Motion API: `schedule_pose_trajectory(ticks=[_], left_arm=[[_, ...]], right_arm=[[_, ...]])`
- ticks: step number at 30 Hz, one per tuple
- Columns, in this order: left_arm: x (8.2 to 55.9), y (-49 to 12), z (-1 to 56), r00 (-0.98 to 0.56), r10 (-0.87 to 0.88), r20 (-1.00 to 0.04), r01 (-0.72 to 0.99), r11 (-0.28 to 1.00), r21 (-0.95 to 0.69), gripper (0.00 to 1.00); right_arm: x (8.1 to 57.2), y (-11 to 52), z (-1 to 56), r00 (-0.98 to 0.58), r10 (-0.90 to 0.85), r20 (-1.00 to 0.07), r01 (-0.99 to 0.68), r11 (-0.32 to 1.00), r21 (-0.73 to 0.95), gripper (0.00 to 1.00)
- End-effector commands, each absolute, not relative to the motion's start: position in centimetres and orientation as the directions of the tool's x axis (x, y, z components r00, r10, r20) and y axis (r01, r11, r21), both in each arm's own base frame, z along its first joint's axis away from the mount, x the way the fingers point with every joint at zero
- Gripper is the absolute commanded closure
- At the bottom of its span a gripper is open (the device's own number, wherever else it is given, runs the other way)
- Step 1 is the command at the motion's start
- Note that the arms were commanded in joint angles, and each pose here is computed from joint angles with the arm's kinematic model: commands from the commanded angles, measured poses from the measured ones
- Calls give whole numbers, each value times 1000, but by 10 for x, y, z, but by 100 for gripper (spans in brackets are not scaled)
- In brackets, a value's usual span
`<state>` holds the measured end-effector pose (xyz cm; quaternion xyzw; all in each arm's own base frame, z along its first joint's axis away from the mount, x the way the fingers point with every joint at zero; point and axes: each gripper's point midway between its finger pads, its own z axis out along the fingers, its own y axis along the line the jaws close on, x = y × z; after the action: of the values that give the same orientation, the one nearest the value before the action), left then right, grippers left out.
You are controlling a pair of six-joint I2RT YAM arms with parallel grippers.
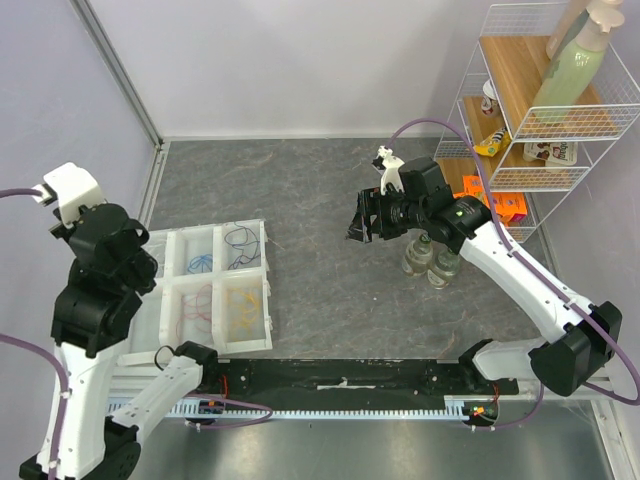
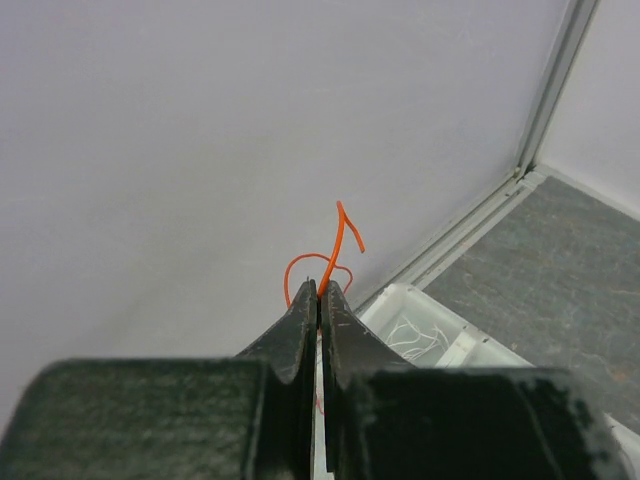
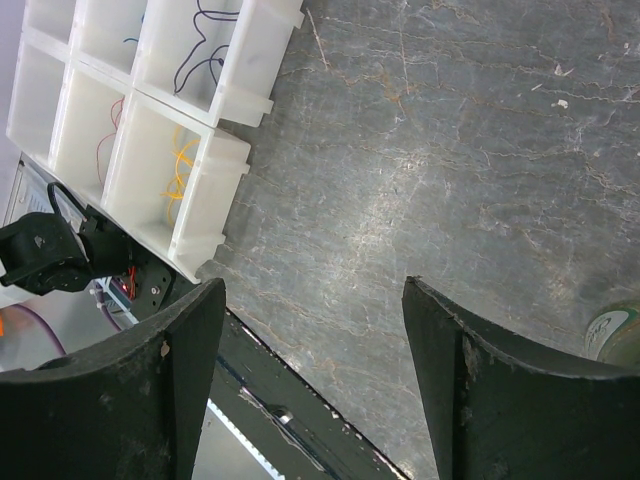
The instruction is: Untangle the cables
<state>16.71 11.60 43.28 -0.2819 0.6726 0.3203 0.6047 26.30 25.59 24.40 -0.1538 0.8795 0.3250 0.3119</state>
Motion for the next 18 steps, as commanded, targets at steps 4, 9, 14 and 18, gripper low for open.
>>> schedule_pose_trajectory(ticks=[4, 9, 14, 18], left_arm=[[177, 118, 380, -237, 76, -969, -774, 588, 235, 98], [176, 108, 307, -302, -65, -951, -760, 619, 199, 98], [181, 116, 283, -326, -94, -941, -783, 585, 213, 98], [168, 128, 269, -334, -212, -919, -844, 500, 191, 98]], right_arm=[[263, 256, 257, -741, -51, -670, -486, 729, 482, 21], [261, 254, 257, -735, -52, -676, -488, 732, 475, 21], [260, 253, 255, -740, -55, -670, -484, 735, 475, 21], [261, 250, 257, -734, -49, -677, -480, 743, 467, 21]])
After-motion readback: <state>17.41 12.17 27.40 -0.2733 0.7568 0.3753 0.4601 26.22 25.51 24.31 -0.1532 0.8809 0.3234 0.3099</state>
